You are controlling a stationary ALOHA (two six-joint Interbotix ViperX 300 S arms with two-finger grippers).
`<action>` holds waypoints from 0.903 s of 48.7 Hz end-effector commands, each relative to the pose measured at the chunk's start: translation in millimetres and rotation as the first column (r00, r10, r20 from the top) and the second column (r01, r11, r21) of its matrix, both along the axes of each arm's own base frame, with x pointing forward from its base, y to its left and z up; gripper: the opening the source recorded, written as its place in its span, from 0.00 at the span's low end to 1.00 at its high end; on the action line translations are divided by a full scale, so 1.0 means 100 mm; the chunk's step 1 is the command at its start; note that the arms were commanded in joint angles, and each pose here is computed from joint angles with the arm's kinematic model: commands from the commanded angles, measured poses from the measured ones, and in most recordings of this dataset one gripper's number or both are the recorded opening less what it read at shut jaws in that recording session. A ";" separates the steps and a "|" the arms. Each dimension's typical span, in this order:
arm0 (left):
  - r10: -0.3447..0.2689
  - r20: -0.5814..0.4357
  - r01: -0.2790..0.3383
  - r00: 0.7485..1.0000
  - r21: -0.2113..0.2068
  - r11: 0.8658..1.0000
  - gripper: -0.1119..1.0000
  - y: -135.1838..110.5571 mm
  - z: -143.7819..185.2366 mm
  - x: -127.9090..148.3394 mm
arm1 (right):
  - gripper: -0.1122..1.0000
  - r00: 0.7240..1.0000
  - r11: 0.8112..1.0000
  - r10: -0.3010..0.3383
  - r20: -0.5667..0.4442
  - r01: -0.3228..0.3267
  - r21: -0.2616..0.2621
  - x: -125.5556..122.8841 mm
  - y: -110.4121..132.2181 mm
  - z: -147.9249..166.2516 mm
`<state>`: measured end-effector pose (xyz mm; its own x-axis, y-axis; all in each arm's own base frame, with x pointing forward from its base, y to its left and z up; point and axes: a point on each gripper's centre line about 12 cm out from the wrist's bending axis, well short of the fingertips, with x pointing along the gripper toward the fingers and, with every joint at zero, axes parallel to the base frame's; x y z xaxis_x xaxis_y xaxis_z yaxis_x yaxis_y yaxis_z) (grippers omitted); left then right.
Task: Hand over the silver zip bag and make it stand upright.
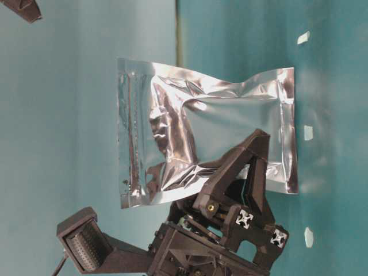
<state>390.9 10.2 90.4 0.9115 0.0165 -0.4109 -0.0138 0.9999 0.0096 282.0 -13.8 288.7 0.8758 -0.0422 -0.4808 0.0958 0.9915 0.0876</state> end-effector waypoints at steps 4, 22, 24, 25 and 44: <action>-0.006 0.018 0.006 1.000 -0.004 1.000 0.29 -0.03 0.06 0.02 | 0.84 1.000 1.000 -0.001 0.022 0.001 0.010 0.01 0.01 0.05; -0.013 0.003 0.013 1.000 -0.005 1.000 0.29 -0.06 0.04 0.01 | 0.84 1.000 1.000 0.009 0.017 -0.009 0.013 0.00 0.04 0.03; -0.015 0.002 0.015 1.000 -0.005 1.000 0.29 -0.06 0.04 0.01 | 0.84 1.000 1.000 0.010 0.021 -0.010 0.013 0.00 0.05 0.03; -0.015 0.003 0.015 1.000 -0.005 1.000 0.29 -0.06 0.04 0.01 | 0.84 1.000 1.000 0.012 0.022 -0.012 0.013 0.00 0.05 0.04; -0.018 0.002 0.018 1.000 -0.001 1.000 0.29 -0.07 0.04 0.01 | 0.84 1.000 1.000 0.015 0.025 -0.015 0.013 0.00 0.06 0.03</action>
<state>390.4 8.4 90.1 0.9071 0.0124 -0.4206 -0.0111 0.9999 0.0055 281.4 -8.5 286.4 0.8772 -0.0261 -0.4795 0.0782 0.9930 0.0890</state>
